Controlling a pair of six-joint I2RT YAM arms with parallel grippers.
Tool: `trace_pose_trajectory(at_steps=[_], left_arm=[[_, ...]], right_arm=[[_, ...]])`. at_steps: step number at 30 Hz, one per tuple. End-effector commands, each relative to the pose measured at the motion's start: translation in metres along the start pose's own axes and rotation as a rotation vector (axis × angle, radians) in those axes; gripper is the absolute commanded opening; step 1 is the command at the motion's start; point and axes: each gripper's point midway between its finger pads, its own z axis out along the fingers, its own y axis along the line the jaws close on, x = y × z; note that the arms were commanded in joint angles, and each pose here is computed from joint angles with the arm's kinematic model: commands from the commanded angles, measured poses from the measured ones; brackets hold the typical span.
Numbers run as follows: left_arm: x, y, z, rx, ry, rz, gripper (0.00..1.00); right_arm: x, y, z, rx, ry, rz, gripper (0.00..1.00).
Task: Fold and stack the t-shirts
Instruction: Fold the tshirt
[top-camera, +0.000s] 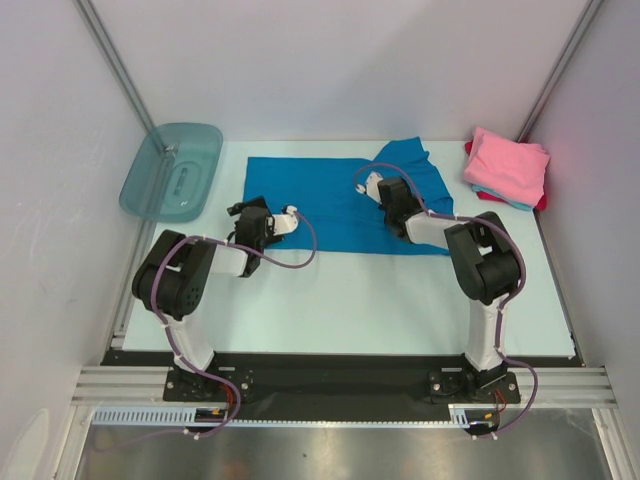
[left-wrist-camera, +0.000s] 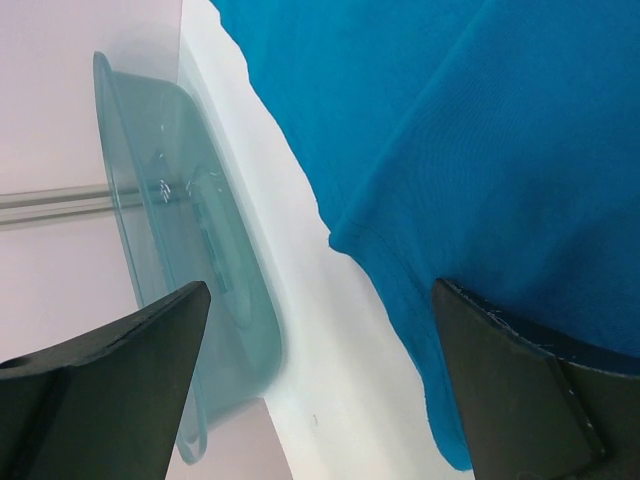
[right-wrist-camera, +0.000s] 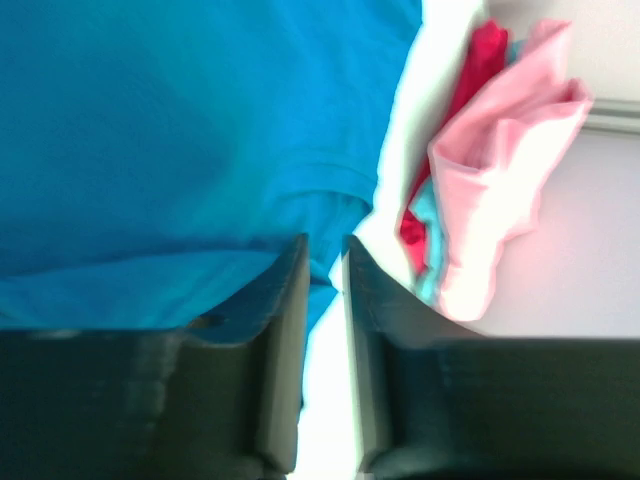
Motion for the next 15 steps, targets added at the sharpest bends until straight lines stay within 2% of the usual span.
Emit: trace_pose_trajectory(at_steps=[1,3,15], left_arm=[[0.006,-0.02,-0.004,0.052,0.012,0.033,1.0],[0.006,-0.021,-0.006,0.051,0.012,0.045,1.0],[0.005,-0.017,-0.005,0.041,0.013,0.042,1.0]], right_arm=[[-0.021,-0.005,-0.011,-0.047,-0.036,0.036,0.33],[-0.017,0.008,-0.026,-0.153,-0.031,0.038,0.41],[-0.001,0.049,-0.059,-0.324,-0.014,-0.016,0.4]])
